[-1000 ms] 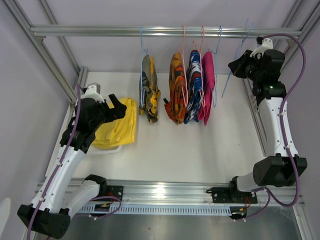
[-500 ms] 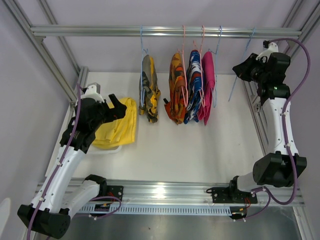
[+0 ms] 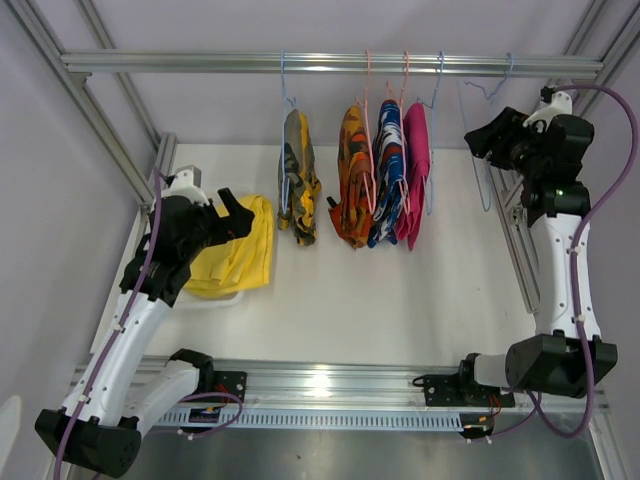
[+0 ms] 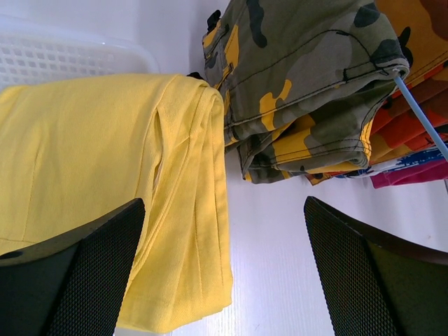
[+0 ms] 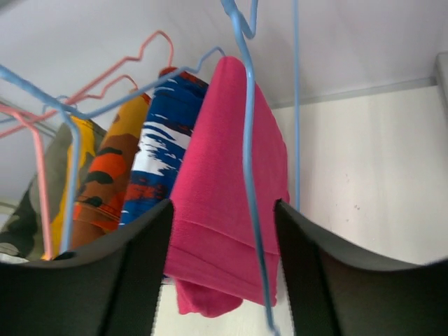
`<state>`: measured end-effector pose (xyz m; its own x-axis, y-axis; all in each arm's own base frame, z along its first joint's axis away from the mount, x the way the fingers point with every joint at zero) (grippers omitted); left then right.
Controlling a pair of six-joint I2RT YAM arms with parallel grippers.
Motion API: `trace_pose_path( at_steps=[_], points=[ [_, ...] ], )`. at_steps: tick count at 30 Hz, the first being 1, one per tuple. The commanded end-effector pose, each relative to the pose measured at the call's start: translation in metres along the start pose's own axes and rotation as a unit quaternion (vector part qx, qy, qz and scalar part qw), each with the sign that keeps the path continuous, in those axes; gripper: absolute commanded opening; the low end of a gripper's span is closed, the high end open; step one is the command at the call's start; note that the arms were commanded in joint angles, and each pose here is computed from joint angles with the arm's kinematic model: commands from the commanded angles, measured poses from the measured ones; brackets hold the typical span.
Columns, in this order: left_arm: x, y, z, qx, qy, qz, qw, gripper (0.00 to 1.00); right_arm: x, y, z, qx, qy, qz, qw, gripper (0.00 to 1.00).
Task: Remove the trousers from the hanger
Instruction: Place the hanger at the clothesline.
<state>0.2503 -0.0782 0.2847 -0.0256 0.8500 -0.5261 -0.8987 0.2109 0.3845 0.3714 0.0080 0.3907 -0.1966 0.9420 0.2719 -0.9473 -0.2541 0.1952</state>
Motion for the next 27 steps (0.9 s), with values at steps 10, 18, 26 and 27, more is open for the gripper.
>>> trace_pose_path(
  at_steps=[10, 18, 26, 27],
  points=[
    [-0.003, 0.0, 0.002, -0.007, 0.001, -0.018, 1.0, 0.99, 0.008, 0.072, 0.045, -0.11, 0.04, -0.136, 0.984, 0.76],
    [-0.005, 0.001, 0.002, -0.009, 0.002, -0.027, 1.0, 0.99, 0.041, 0.101, 0.059, -0.177, 0.092, -0.211, 0.957, 0.82],
    [-0.004, 0.0, 0.001, -0.007, 0.0, -0.026, 1.0, 0.99, 0.089, 0.113, 0.094, -0.196, 0.125, -0.16, 0.959, 0.83],
    [-0.003, -0.001, 0.0, -0.005, 0.0, -0.025, 1.0, 0.99, 0.097, 0.118, 0.103, -0.206, 0.129, -0.149, 0.958, 0.83]
  ],
)
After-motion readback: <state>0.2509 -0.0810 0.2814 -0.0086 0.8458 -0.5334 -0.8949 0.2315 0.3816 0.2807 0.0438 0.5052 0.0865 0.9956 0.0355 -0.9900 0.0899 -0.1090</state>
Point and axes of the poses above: each gripper's point midway between its finger pads, its own y axis back along the fingers, its own x axis along the line the jaws close on, z = x × y, the point moved 5 cm from there along y, back along the fingers, and after that the axes turned 10 degrees about y, right-handed, at the moved point
